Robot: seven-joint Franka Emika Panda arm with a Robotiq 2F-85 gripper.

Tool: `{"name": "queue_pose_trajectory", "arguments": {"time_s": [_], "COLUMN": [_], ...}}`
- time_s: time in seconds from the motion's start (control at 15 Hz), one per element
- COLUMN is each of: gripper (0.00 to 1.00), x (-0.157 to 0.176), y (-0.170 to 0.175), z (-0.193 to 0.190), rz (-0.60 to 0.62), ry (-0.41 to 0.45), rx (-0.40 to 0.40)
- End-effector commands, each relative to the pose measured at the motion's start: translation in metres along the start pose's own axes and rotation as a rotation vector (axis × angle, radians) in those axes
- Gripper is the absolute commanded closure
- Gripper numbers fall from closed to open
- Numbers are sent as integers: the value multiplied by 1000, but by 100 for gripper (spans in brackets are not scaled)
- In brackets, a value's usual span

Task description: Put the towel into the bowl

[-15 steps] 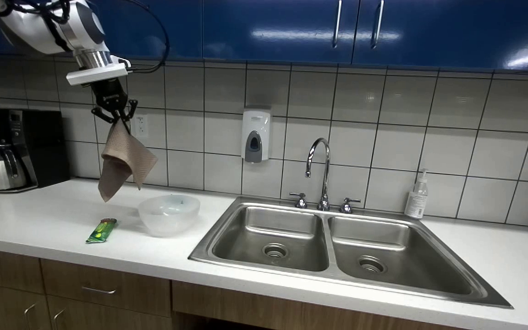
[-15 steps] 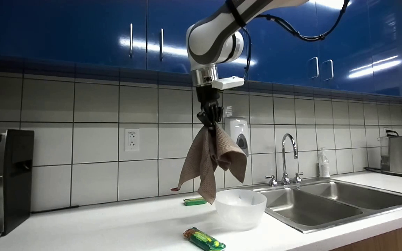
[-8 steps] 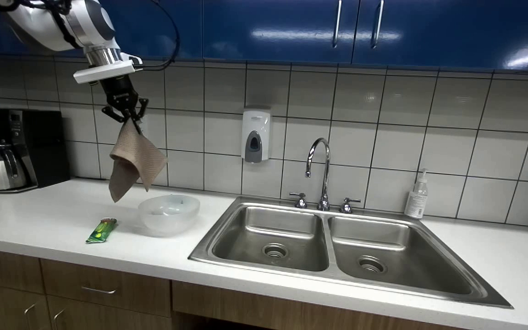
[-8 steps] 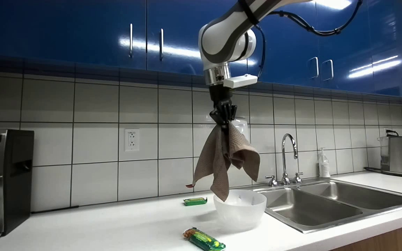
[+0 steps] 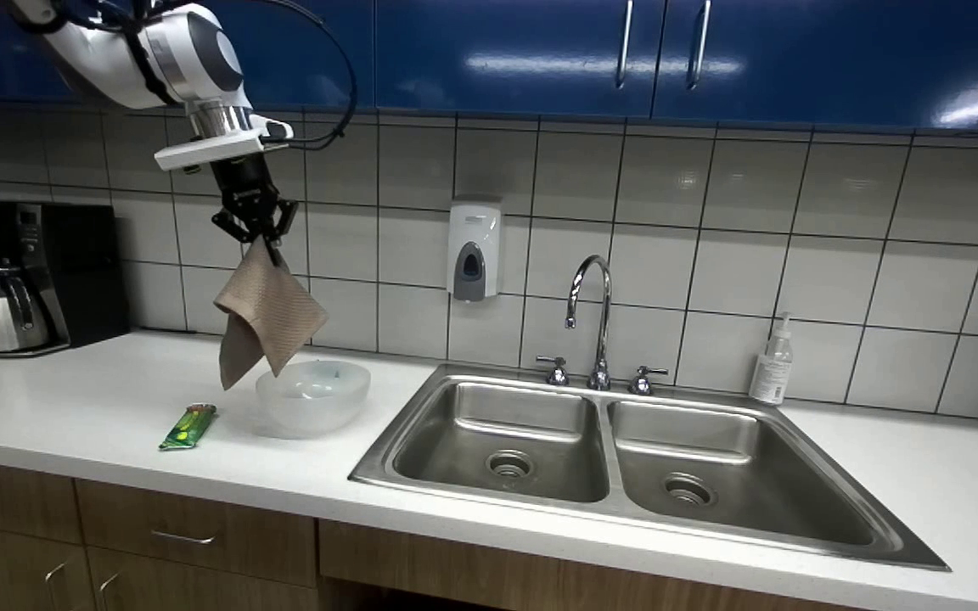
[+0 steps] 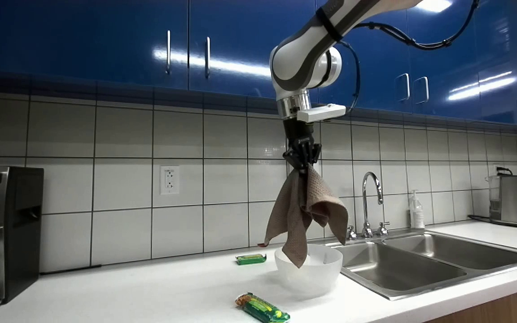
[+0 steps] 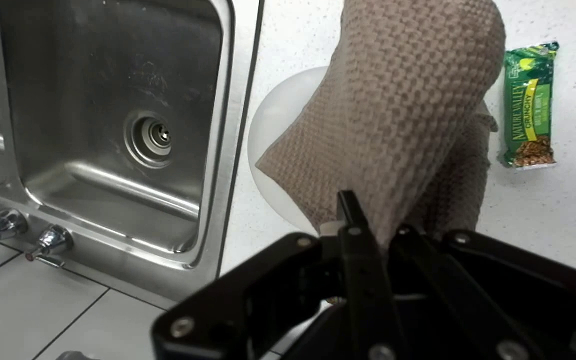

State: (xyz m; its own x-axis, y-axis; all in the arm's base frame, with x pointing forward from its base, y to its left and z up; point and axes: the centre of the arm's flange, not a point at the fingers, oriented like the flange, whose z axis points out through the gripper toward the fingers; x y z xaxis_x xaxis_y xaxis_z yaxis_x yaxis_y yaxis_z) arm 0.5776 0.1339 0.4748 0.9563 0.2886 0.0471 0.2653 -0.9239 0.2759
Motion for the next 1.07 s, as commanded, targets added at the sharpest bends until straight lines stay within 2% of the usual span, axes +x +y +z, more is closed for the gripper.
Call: {"name": "queue_pose_trajectory", "arguments": {"time_s": [0.0,1.0], "gripper": [99,99], "x": [0,44], "y": [12,55], "z": [9,58], "rz": [118,446], "ry": [-4,-61], "rx": [37,150]}}
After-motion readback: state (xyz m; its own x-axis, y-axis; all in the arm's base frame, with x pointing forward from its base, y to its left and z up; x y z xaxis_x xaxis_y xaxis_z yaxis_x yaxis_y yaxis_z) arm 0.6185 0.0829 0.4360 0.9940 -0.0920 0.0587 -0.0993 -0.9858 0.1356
